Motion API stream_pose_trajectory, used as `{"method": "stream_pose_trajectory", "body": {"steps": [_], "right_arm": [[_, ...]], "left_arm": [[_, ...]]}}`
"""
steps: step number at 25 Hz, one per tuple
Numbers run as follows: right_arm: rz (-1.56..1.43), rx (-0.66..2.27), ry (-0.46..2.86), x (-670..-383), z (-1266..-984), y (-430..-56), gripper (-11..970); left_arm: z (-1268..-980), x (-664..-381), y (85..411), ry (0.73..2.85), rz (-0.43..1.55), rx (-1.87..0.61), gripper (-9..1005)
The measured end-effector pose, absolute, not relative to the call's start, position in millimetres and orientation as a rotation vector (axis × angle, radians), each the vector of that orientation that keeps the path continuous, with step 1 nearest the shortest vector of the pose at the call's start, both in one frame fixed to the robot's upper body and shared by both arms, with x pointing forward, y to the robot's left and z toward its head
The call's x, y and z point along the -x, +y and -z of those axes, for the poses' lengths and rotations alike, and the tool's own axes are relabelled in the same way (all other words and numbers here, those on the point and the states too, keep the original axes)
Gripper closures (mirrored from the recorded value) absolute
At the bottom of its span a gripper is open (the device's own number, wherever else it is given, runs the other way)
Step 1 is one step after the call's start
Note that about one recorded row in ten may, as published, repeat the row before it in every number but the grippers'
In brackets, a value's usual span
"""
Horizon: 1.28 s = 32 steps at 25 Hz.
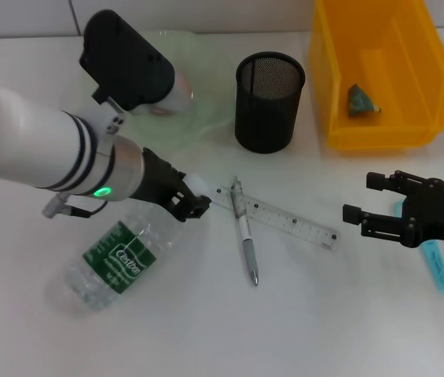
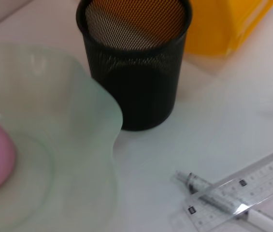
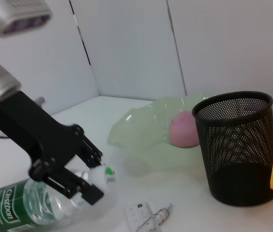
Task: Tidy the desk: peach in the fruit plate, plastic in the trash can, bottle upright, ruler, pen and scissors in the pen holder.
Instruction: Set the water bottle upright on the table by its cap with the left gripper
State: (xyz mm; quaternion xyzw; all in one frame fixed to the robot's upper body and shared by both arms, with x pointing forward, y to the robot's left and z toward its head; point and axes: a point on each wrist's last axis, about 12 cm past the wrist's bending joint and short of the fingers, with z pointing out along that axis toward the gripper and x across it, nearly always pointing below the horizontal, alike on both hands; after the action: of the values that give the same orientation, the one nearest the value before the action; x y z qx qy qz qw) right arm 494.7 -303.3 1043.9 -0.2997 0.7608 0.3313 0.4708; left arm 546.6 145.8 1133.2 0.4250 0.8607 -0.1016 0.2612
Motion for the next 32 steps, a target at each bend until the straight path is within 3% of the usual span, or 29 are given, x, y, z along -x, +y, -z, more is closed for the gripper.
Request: {"method": "stream_pose_trajectory", "body": {"steps": [10, 16, 32], "right_arm": [[-0.826, 0.732, 1.862, -499.1, -1048.4, -302.7, 155], [-0.836, 0.736, 1.858, -503.8, -1052.8, -301.6, 155], [-0.841, 0.750, 1.876, -508.5, -1053.6, -298.2, 156]], "left_arm": [[-1175.5, -526.5, 199.6, 2.171, 0.412, -1.123, 546], [-1177.6, -521.3, 227.2, 2.108, 0.460, -1.060, 549], [-1176.3, -525.7, 261.3, 2.024, 0.514, -0.963, 553]]}}
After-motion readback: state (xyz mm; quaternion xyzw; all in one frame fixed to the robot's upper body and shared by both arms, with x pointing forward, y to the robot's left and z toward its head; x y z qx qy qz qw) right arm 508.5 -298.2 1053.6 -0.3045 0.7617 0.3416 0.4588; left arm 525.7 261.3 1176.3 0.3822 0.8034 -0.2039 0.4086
